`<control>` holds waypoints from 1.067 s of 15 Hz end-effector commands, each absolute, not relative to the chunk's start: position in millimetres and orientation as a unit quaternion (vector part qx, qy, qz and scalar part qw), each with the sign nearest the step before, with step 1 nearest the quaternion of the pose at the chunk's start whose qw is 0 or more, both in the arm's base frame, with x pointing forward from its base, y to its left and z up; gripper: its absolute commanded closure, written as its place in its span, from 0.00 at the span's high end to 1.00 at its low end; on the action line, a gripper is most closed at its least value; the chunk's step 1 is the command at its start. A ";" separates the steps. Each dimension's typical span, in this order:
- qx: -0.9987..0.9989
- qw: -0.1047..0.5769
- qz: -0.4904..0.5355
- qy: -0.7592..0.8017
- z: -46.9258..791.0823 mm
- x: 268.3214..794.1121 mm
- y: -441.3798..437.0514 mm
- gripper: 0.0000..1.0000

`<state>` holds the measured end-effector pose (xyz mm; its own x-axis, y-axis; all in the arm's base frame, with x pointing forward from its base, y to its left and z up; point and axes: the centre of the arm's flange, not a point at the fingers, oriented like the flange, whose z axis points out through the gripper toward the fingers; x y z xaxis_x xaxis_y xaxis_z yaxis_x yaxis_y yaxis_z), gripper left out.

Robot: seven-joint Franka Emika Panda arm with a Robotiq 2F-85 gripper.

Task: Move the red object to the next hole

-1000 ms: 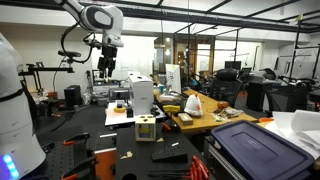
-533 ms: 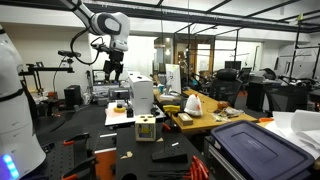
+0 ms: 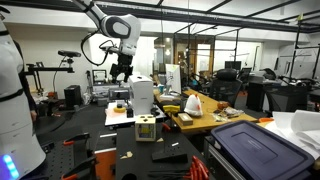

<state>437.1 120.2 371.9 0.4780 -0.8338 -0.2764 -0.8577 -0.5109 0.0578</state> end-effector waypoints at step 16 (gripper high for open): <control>-0.694 0.171 0.157 0.682 357.9 458.7 50.8 1.00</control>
<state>469.7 58.5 363.1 0.0510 -0.9059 -0.4204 -0.9986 -0.0510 -0.0113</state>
